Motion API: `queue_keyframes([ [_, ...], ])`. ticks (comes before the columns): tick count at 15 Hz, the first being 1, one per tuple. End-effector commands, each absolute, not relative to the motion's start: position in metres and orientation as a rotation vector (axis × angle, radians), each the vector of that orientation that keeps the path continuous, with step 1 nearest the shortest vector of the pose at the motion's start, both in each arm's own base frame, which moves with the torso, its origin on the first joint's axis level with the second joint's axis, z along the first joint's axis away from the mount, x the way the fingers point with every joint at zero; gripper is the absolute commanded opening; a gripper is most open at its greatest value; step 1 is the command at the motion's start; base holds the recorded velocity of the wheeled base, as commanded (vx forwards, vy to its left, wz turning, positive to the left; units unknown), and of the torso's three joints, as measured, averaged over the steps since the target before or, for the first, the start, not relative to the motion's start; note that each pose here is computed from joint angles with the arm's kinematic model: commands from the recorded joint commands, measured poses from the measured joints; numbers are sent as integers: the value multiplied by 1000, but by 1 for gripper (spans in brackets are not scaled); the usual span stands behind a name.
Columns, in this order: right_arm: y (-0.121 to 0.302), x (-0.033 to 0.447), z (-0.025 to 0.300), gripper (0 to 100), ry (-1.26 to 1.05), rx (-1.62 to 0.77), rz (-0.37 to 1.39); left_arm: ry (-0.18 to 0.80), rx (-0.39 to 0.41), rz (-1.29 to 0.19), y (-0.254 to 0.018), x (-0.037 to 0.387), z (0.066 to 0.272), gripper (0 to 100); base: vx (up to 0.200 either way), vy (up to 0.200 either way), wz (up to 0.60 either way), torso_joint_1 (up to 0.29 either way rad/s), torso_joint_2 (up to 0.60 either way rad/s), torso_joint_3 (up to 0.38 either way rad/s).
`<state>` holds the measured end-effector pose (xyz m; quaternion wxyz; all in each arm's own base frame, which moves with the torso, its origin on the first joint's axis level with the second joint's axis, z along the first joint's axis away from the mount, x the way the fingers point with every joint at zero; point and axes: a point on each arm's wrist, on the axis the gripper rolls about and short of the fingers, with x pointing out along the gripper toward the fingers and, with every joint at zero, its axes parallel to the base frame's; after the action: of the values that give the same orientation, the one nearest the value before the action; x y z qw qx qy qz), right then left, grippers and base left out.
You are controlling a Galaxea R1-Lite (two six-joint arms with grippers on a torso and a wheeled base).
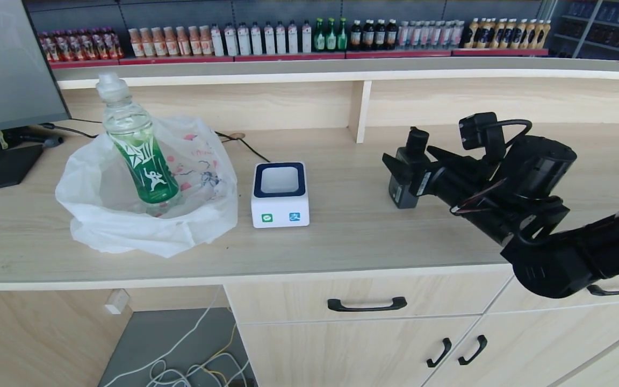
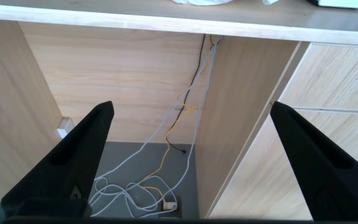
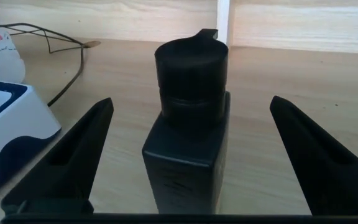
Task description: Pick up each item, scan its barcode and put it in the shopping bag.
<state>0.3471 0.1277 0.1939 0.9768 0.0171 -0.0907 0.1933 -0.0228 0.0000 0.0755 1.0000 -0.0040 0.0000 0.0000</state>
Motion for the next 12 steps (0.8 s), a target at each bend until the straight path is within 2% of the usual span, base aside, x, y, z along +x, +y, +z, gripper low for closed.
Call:
queue_keyframes([
  [1,126,352,188,100,-170,32,382,0,-9,0,0,-23,75,100,0,0,0,0,0,0],
  [12,121,371,176,100,-168,-2,350,0,-9,0,0,-23,75,100,0,0,0,0,0,0],
])
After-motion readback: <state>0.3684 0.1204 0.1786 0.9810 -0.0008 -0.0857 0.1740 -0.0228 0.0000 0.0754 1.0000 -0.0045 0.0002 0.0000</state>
